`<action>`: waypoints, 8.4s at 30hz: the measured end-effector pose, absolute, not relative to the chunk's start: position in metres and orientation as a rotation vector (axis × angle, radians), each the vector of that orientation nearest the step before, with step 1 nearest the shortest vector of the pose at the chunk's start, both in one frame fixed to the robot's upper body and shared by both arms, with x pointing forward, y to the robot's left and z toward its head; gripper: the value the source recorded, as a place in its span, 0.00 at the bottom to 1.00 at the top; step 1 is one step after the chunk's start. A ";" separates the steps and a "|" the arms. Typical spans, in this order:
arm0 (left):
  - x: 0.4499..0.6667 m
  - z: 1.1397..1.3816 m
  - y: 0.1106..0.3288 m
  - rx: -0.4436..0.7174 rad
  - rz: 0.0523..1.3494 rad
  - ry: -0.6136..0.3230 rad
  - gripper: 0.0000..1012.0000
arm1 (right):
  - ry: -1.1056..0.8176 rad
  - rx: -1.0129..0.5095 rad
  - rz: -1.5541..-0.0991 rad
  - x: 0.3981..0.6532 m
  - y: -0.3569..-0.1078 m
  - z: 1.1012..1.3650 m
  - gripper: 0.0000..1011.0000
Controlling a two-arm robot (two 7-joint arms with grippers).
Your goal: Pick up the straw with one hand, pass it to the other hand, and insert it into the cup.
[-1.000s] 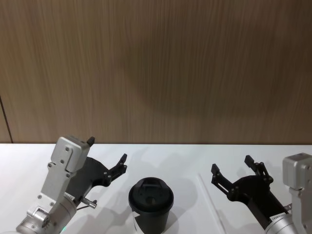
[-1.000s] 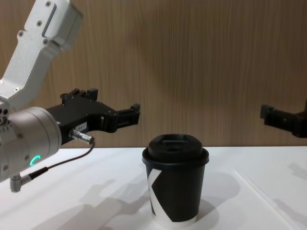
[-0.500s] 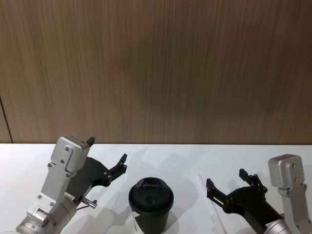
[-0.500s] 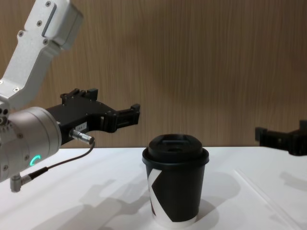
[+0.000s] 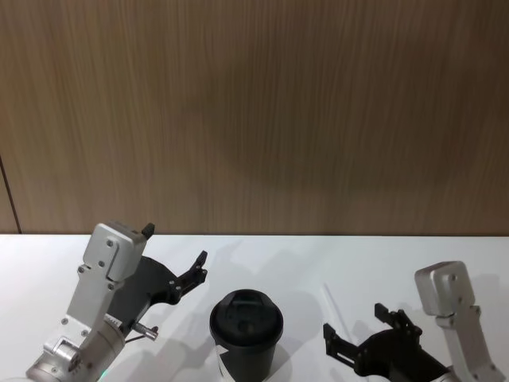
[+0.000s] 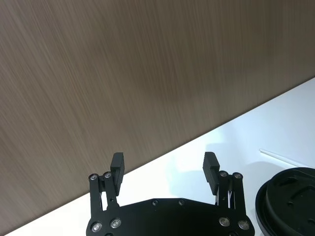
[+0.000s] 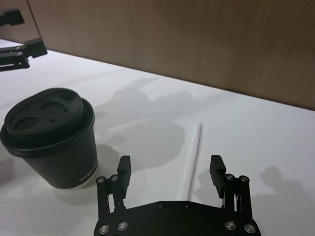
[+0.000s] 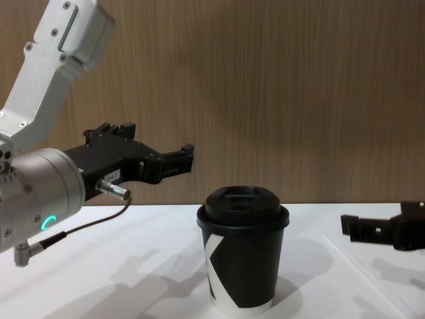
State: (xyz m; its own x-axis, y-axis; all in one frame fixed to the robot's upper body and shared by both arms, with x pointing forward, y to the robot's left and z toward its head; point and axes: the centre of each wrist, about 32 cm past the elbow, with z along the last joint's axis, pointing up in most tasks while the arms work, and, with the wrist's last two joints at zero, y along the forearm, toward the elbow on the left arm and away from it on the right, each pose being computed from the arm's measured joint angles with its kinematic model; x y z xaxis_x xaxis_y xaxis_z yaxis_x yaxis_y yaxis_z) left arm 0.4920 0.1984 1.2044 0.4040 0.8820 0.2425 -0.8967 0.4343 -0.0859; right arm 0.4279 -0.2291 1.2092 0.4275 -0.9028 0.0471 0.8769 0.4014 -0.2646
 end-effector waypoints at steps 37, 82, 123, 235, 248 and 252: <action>0.492 1.204 0.198 0.061 1.124 -0.268 0.99 | 0.092 -0.396 -1.158 0.418 -0.224 1.180 0.99; 0.492 1.204 0.198 0.061 1.124 -0.268 0.99 | 0.249 -0.408 -1.166 0.419 -0.230 1.179 0.99; 0.492 1.204 0.198 0.061 1.124 -0.268 0.99 | 0.252 -0.426 -1.160 0.419 -0.231 1.180 0.17; 0.492 1.205 0.198 0.059 1.119 -0.268 0.99 | -0.378 0.462 -0.825 0.447 -0.238 1.244 0.01; 0.497 1.224 0.201 -0.008 1.030 -0.255 0.99 | -0.379 0.472 -0.811 0.447 -0.238 1.245 0.01; 0.499 1.233 0.202 -0.041 0.990 -0.245 0.99 | -0.379 0.473 -0.808 0.447 -0.237 1.245 0.01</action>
State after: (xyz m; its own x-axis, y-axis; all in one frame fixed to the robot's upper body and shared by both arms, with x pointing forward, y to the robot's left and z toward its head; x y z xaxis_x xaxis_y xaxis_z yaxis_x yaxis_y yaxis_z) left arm 0.4990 0.2017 1.2328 0.5239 0.8312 0.1860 -0.8219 0.5507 -0.1456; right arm 0.4473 -0.2375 1.2450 0.6341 -0.7600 0.1422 0.5954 0.5973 0.5374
